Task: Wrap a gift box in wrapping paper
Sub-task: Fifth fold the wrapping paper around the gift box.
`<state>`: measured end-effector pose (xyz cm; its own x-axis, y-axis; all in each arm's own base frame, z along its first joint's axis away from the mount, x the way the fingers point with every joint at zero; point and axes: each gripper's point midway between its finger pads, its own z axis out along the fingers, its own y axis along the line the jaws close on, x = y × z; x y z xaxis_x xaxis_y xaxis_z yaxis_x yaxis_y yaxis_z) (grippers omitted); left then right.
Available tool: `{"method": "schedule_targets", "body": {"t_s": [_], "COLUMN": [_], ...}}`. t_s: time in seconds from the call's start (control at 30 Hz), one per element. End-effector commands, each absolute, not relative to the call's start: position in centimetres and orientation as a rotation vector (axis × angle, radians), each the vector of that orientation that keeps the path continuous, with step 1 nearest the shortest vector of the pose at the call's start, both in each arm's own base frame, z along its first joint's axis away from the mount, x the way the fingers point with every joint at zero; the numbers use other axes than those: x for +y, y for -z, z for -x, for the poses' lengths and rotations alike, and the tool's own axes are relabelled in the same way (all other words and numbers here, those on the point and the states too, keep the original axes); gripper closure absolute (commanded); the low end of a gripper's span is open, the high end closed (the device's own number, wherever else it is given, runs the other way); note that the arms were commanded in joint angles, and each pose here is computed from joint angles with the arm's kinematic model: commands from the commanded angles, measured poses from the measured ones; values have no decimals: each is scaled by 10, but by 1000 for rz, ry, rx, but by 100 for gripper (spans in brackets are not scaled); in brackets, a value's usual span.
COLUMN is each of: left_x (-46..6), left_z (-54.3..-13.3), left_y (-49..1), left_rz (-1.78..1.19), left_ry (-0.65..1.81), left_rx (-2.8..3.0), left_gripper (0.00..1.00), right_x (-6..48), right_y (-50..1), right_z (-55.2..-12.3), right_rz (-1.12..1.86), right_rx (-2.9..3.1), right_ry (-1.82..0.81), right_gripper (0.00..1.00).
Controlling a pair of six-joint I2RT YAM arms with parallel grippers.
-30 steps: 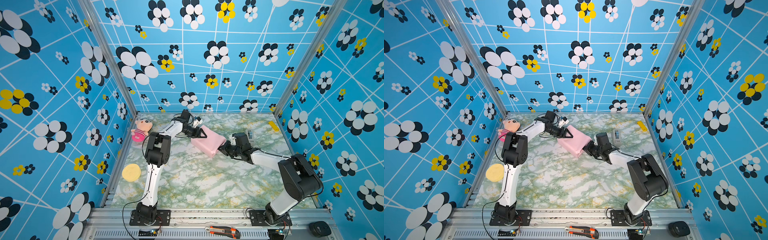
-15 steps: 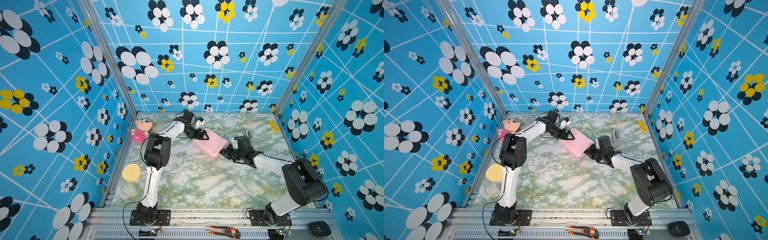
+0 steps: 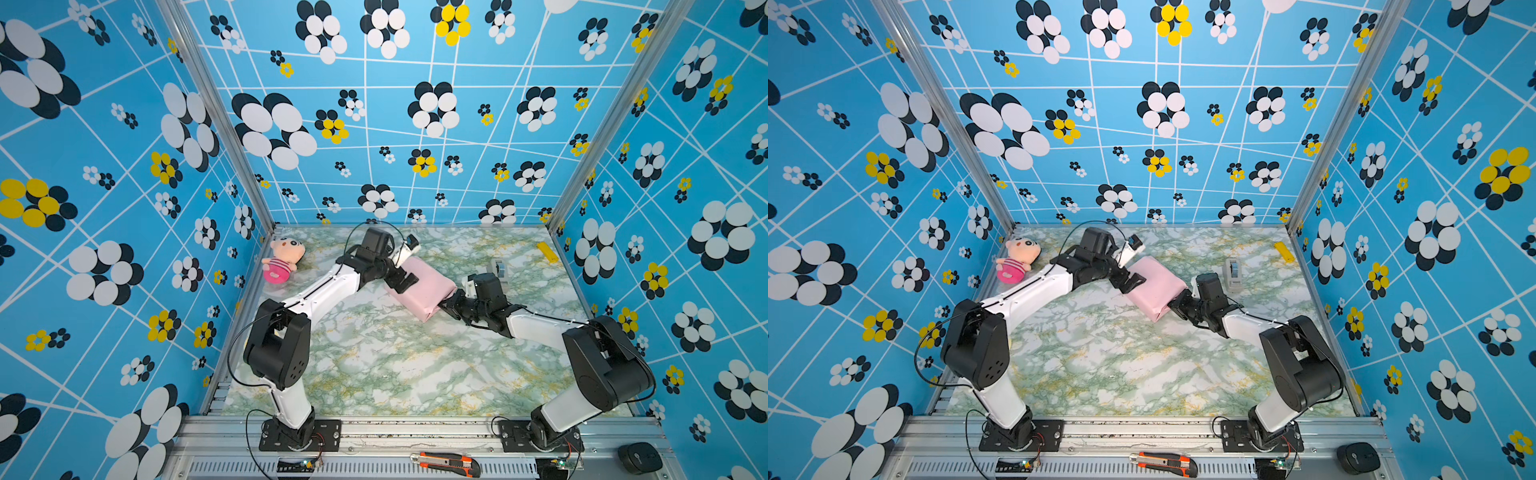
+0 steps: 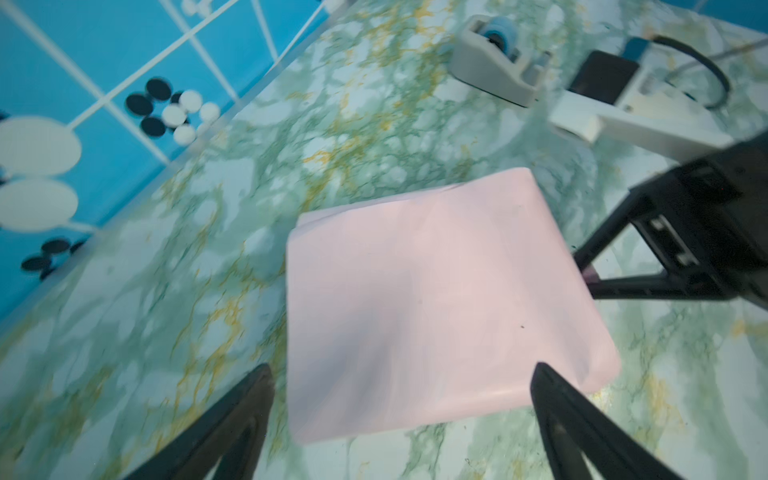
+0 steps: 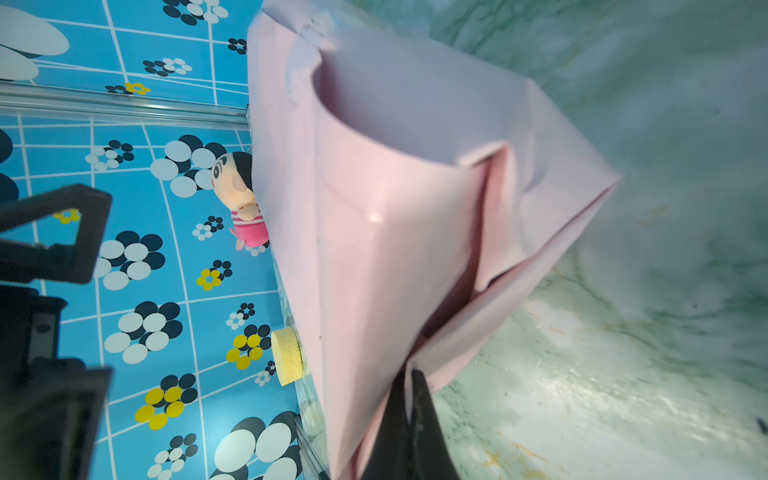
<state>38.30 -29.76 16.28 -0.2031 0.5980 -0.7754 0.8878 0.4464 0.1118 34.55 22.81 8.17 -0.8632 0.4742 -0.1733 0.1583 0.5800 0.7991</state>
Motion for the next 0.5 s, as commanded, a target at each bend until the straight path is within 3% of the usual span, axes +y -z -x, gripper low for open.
{"method": "schedule_targets", "body": {"t_s": [0.0,0.2,0.47], "left_x": [-326,-343,-370], "left_z": [-358,-332,-339], "left_y": [-161,-142,-112], "left_rz": [-1476,-1567,-1570], "left_ry": [385,364,94], "left_rx": [1560,1420,1333], "left_gripper": [1,1,1], "right_x": [229,227,228], "right_y": [-81,-80,-79], "right_z": [-346,-346,-347], "right_rz": [-506,-516,-525], "right_rx": [2434,2434,2431], "right_ry": [-1212,-1208,-1224], "right_gripper": [100,100,100]}}
